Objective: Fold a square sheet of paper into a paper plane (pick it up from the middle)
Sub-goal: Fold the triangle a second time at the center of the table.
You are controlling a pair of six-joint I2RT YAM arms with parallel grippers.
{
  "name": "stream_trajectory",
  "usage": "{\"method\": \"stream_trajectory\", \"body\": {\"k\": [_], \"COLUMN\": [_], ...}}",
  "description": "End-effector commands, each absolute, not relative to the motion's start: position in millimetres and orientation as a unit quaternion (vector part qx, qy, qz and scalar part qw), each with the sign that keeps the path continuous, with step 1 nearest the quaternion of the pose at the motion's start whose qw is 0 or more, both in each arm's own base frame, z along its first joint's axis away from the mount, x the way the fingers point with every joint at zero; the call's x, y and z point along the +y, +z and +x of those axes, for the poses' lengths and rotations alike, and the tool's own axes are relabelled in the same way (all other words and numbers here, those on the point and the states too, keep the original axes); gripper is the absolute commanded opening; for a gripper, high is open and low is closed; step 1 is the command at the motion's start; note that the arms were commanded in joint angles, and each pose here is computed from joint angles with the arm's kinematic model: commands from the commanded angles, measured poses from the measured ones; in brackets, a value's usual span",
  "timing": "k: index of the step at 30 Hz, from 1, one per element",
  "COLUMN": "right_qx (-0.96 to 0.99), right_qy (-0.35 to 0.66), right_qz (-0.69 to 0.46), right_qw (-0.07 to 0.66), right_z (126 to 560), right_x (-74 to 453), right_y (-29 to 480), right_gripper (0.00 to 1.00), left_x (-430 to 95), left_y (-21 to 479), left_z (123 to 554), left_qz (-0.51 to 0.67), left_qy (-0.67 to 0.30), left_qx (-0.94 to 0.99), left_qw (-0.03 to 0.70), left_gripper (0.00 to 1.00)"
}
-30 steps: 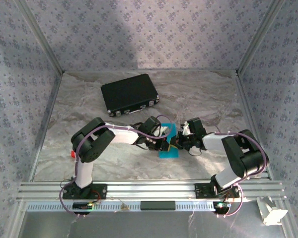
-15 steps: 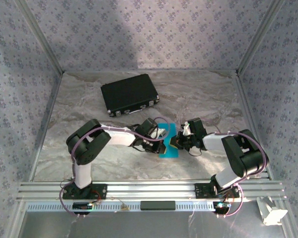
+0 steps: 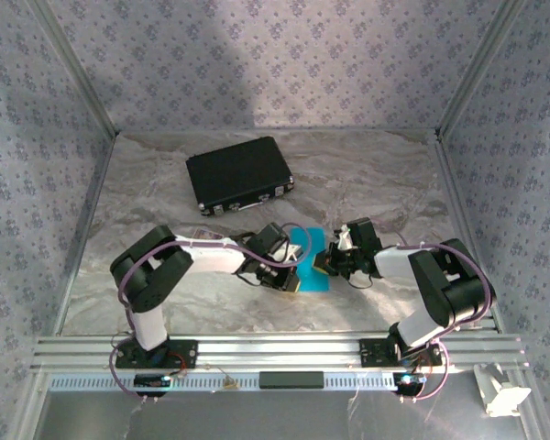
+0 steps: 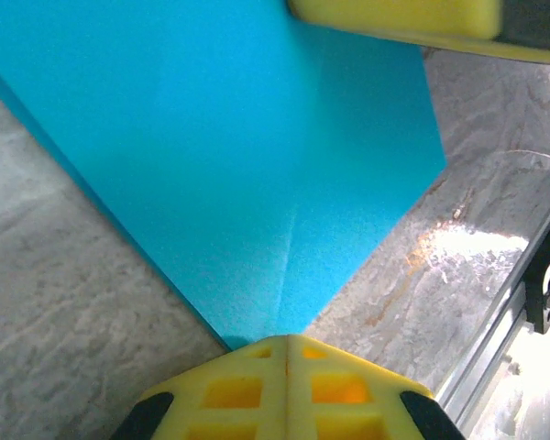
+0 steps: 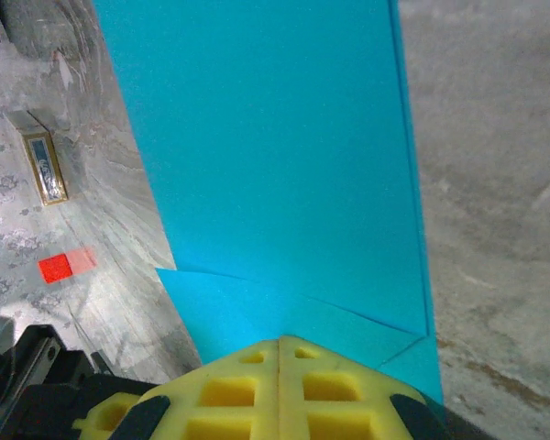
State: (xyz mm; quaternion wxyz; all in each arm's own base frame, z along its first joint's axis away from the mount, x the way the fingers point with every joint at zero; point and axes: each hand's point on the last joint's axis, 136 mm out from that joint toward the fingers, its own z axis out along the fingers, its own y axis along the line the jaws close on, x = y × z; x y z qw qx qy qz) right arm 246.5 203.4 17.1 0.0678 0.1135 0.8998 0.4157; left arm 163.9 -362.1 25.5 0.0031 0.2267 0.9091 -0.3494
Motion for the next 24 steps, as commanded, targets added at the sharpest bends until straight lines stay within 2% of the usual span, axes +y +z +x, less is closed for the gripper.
{"method": "stream_trajectory", "body": {"k": [1, 4, 12, 24], "right_qx": [0.918, 0.917, 0.914, 0.918], "right_qy": [0.362, 0.365, 0.375, 0.380], "right_qz": [0.156, 0.154, 0.145, 0.075], "right_qw": [0.048, 0.052, 0.060, 0.084], "right_z": [237, 239, 244, 242], "right_x": [184, 185, 190, 214], "right_y": [-10, -8, 1, 34], "right_gripper": [0.00, 0.00, 0.00, 0.00], "left_x": [-368, -373, -371, -348], "left_y": [49, 51, 20, -10], "left_z": [170, 181, 181, 169], "left_qz": [0.236, 0.230, 0.214, 0.189], "left_qy": [-0.359, -0.357, -0.337, -0.299], "left_qx": [0.902, 0.904, 0.916, 0.935], "left_qw": [0.034, 0.049, 0.023, -0.002], "left_gripper": [0.06, 0.07, 0.08, 0.03]}}
